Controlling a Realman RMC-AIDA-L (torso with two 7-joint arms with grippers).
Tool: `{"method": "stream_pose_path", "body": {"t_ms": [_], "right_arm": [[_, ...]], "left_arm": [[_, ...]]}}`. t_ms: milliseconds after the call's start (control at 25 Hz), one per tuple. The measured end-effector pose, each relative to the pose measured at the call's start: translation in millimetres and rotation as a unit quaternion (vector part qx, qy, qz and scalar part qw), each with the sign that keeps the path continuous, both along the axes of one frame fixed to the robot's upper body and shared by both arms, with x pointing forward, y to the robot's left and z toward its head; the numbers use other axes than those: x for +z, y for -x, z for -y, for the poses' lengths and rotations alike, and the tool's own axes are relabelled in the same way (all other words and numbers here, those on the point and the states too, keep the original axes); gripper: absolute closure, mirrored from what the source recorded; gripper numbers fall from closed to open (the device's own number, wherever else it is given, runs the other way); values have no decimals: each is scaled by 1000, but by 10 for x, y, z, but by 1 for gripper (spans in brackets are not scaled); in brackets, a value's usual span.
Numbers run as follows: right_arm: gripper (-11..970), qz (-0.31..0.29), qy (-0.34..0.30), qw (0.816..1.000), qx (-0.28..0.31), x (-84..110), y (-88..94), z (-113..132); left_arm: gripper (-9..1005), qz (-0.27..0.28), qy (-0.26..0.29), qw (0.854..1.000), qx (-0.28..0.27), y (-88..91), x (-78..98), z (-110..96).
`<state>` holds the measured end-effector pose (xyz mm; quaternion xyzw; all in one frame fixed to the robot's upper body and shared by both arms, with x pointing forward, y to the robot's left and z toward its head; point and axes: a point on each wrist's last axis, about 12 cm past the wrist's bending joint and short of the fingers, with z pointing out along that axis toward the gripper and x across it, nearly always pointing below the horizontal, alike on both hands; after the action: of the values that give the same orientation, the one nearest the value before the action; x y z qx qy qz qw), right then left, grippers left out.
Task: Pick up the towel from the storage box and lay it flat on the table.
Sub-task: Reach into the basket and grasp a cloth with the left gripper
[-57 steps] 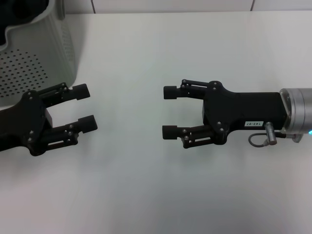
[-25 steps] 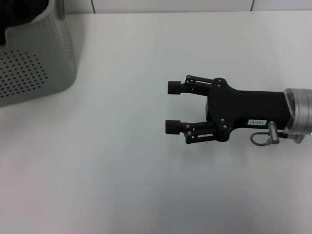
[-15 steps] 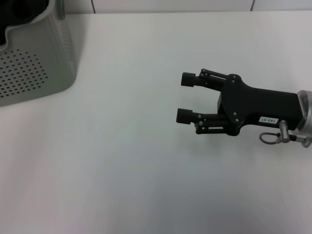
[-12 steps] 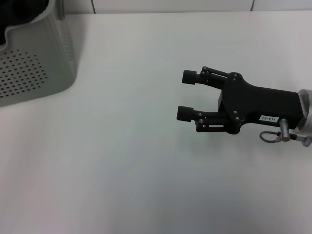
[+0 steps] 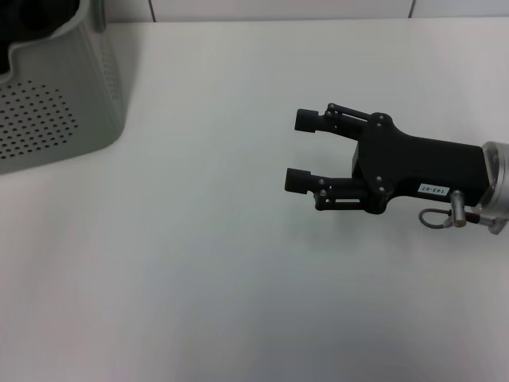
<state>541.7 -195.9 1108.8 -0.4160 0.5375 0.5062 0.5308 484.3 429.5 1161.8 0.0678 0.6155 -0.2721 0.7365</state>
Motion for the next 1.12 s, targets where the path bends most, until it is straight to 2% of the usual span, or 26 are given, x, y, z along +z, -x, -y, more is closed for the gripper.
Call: {"method": "stream_pose_path", "body": {"t_ms": [160, 360, 840, 1120], "right_arm": [[99, -5, -5, 1000, -9, -27, 32, 46], [100, -16, -14, 999, -28, -97, 111, 139], [103, -17, -25, 999, -41, -120, 136, 187], [104, -12, -24, 999, -43, -127, 144, 195]], "left_arm": [[248, -24, -10, 1000, 6, -223, -61, 67], [249, -41, -19, 999, 29, -378, -137, 88], [252, -49, 12, 998, 23, -507, -232, 163], [535, -47, 31, 998, 29, -515, -261, 148]]}}
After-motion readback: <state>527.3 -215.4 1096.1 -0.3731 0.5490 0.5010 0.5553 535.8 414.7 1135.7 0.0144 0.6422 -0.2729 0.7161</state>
